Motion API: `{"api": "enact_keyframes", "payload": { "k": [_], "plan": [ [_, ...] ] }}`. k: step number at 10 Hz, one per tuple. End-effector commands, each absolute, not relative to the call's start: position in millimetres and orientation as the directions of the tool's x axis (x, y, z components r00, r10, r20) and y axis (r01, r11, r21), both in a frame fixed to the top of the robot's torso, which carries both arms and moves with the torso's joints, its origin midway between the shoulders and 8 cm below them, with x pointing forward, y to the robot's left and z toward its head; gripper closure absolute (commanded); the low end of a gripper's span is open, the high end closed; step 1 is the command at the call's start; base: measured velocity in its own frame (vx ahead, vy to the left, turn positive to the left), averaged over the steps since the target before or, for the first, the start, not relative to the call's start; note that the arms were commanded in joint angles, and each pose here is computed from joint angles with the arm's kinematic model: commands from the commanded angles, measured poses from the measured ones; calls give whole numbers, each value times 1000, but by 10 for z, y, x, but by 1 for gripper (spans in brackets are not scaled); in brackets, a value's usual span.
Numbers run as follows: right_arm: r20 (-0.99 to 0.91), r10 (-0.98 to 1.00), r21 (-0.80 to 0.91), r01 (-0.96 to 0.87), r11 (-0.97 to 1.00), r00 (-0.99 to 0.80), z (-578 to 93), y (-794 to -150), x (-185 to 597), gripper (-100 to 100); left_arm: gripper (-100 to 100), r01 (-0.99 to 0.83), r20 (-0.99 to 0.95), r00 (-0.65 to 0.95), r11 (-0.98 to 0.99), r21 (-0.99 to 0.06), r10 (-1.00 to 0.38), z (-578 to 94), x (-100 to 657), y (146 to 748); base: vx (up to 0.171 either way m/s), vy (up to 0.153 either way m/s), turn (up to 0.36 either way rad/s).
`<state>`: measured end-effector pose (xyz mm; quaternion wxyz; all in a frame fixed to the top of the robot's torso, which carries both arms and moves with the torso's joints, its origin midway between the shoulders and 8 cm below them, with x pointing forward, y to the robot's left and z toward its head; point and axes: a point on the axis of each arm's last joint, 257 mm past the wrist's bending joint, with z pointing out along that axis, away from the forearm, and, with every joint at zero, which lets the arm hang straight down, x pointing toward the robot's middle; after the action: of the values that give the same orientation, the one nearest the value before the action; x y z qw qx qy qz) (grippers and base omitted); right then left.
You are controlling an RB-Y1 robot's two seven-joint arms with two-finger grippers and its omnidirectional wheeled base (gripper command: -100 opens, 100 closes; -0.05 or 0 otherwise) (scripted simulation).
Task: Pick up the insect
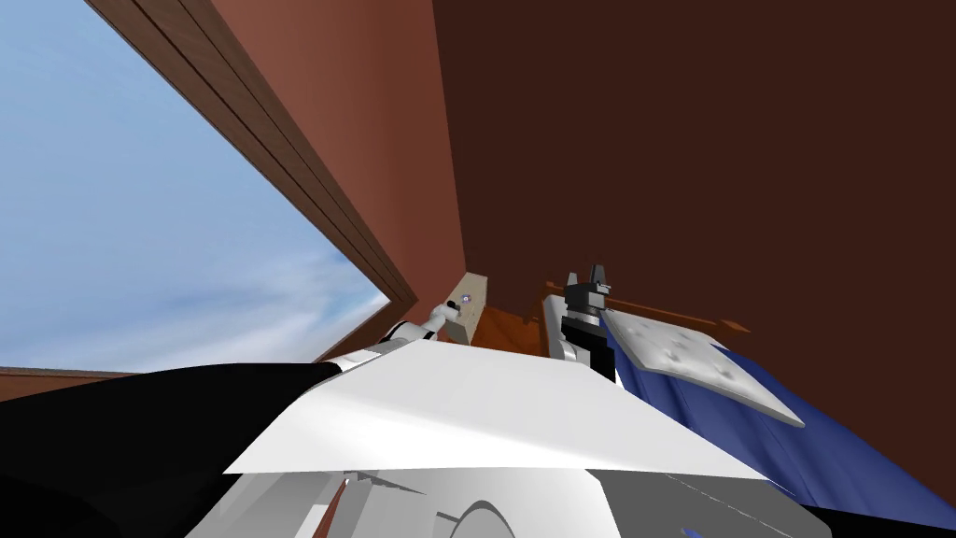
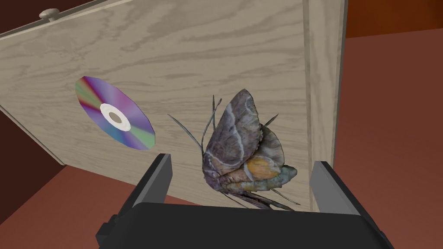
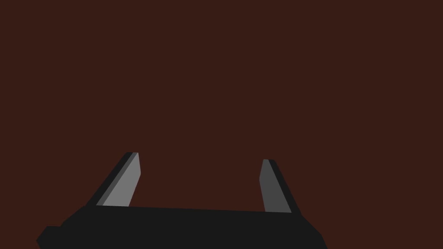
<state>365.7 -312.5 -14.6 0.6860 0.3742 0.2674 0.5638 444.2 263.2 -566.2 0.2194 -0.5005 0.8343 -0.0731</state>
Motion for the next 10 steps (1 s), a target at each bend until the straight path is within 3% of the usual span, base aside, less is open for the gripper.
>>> {"api": "enact_keyframes", "payload": {
  "k": [1, 3, 4, 8, 9, 10],
  "plan": [
    [55, 974, 815, -573, 84, 221, -146, -3125, 3657, 0, -100, -805, -292, -403, 488, -339, -867, -5702, 4408, 2640, 57, -4, -7],
    [55, 974, 815, -573, 84, 221, -145, -3124, 3657, 0, -100, -806, -292, -402, 487, -336, -868, -5724, 4378, 2658, 27, 0, -9],
    [55, 974, 815, -573, 84, 221, -145, -3124, 3657, 0, 100, -805, -292, -401, 487, -339, -868, -5725, 4380, 2658, 0, 0, 0],
    [55, 974, 815, -573, 84, 221, -145, -3124, 3657, 0, 100, -803, -294, -402, 488, -342, -867, -5715, 4396, 2652, 0, 0, 0],
    [55, 974, 815, -573, 84, 221, -145, -3124, 3657, 0, 0, -803, -294, -402, 488, -343, -867, -5713, 4399, 2651, 0, 0, 0],
    [55, 974, 815, -573, 84, 221, -145, -3124, 3657, 0, 100, -804, -293, -405, 490, -339, -866, -5659, 4460, 2620, -44, 3, 29]
  ]
}}
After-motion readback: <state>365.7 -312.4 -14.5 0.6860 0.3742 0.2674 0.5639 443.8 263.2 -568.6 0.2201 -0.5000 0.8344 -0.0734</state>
